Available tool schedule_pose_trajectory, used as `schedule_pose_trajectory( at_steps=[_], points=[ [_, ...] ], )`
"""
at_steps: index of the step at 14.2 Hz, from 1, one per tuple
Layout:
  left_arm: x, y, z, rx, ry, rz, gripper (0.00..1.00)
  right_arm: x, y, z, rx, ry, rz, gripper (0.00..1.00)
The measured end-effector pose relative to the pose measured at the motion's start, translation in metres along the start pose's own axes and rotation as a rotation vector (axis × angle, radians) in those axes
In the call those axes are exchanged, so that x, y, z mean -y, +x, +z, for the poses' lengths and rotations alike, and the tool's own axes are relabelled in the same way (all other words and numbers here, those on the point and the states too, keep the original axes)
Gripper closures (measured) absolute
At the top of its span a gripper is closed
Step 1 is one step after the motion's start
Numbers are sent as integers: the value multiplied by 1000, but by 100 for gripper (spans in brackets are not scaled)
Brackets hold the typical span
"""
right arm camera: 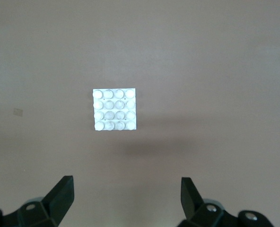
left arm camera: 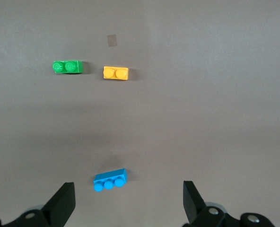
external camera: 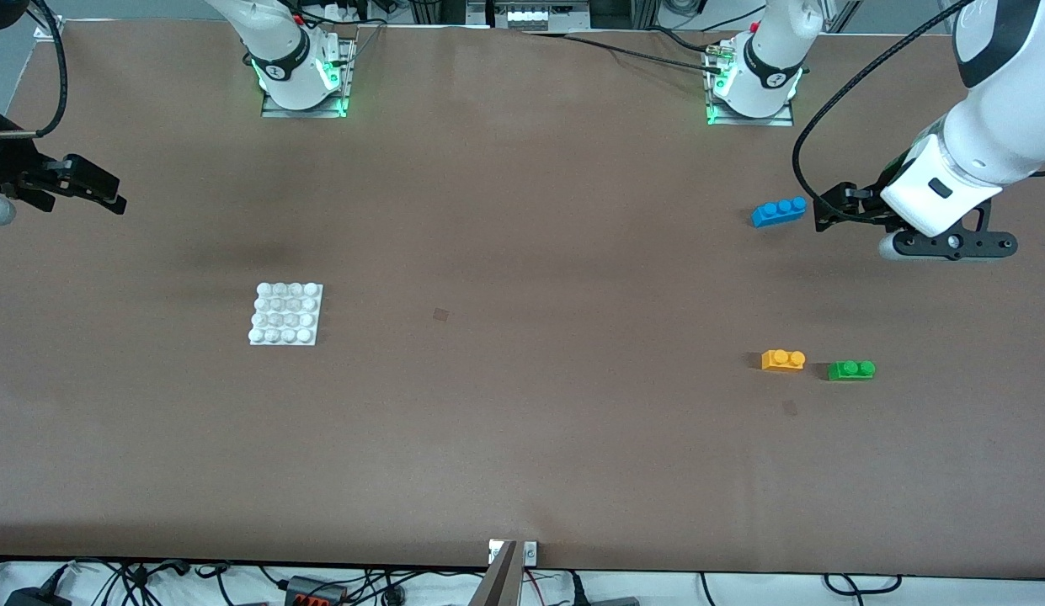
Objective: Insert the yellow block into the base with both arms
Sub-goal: 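Move the right gripper over the white base plate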
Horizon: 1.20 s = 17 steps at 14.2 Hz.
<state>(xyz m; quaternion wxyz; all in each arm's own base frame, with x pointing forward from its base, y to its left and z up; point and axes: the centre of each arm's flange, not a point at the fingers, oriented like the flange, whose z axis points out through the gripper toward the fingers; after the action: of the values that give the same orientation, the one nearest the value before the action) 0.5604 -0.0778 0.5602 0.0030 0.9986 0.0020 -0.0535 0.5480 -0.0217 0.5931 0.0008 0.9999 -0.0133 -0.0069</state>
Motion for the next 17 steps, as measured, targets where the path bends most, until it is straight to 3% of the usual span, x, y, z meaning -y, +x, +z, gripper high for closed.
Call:
schedule_pose_trajectory(
  at_steps=[6,11,17],
  points=[
    [0,0,0,0,0,1,0,1,-1,1,6,0,-2,0],
    [0,0,0,0,0,4,0,8,-20,15,188,1,-15,0],
    [0,0,0,0,0,4,0,8,-16,30,242,1,-14,0]
  ],
)
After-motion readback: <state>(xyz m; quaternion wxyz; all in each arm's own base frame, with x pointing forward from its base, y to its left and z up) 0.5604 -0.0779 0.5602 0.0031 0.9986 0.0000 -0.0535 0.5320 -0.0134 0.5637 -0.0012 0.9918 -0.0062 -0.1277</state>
